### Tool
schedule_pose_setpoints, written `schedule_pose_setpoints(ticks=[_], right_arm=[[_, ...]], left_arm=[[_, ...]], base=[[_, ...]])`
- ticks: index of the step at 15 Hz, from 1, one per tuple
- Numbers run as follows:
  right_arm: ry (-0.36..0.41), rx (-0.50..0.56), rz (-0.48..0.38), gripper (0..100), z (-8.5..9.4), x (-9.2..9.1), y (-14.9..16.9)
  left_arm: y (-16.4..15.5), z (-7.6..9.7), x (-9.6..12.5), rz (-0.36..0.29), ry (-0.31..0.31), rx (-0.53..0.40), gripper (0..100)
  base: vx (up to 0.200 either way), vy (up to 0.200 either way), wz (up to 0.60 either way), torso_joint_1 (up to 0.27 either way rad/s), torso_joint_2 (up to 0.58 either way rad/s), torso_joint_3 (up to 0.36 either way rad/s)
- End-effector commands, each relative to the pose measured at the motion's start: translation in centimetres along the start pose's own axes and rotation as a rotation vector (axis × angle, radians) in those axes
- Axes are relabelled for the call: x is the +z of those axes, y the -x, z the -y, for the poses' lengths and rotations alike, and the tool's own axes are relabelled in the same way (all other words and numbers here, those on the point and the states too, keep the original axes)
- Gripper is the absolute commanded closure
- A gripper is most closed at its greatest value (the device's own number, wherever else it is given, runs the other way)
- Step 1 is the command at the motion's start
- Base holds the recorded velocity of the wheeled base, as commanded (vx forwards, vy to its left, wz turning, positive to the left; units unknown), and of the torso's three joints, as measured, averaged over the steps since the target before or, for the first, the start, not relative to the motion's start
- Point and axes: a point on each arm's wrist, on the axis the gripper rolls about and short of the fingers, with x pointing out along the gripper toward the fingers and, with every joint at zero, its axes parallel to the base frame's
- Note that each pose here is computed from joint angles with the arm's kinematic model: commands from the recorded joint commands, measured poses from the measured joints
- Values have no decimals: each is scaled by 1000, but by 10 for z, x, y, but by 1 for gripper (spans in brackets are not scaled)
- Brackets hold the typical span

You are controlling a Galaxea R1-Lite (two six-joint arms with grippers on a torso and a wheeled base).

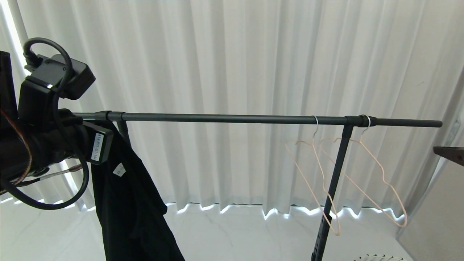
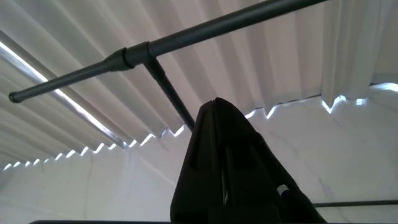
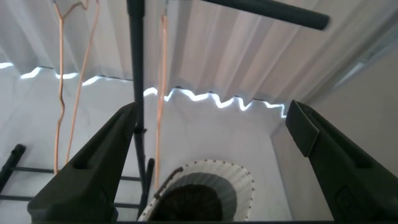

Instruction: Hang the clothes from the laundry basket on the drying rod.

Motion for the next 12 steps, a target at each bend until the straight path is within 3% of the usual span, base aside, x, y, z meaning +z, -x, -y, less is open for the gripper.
schedule_pose_setpoints(ticks=[1,7,10,12], right_arm=[[0,14,-17,0,0,-1,-6],[-40,123,-226,0,-4,-20,-78],[-44,135,-212,0,-5,-30,-145],[-47,145,-248,0,-7,-40,-160]], left_arm=[[0,0,0,-1,0,0,100],[0,0,0,0,1,4,100],[0,-1,1,1,3,9,100],[1,-1,0,2,3,9,100]], base=[[0,0,0,0,0,0],[0,0,0,0,0,0],[0,0,0,0,0,0],[0,0,0,0,0,0]])
